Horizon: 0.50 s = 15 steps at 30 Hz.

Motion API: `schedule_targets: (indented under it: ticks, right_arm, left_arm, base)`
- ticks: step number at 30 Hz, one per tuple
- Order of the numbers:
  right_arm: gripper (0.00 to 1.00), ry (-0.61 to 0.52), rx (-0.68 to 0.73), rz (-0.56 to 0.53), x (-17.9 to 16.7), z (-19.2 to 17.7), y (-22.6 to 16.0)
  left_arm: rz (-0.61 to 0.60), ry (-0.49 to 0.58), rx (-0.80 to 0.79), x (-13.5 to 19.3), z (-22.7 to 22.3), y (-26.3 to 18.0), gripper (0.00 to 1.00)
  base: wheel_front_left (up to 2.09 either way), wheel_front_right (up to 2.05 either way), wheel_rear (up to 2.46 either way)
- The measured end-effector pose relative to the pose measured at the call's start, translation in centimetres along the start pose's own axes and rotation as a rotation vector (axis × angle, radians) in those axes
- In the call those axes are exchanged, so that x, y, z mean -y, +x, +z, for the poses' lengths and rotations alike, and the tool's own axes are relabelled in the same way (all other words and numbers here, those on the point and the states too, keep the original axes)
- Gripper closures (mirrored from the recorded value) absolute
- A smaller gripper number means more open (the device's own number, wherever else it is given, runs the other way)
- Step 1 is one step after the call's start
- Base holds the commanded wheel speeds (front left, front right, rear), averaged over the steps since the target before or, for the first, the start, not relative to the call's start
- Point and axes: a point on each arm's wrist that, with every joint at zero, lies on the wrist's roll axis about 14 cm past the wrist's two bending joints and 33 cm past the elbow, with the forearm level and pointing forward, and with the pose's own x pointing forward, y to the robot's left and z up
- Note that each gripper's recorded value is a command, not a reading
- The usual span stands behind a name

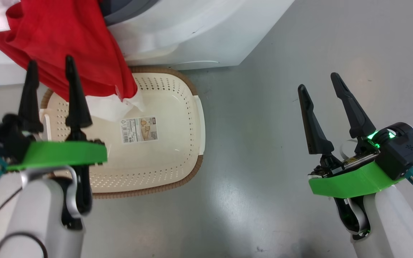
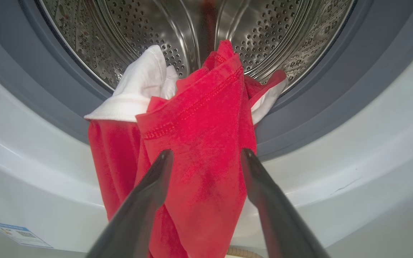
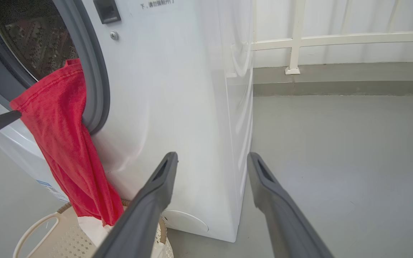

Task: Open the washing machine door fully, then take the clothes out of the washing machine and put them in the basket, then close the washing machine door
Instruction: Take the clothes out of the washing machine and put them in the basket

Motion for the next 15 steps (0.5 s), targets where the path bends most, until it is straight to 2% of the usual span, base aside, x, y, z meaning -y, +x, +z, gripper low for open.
schedule_targets:
  ticks: [15]
  right_arm:
    - [0.0,0.02,-0.008,-0.013,0.4,-0.4,-0.1]
  left_arm:
    - [0.048,0.061,-0.045,-1.6,-1.7,3.9,0.0]
  base:
    - [0.0,0.0,0.0]
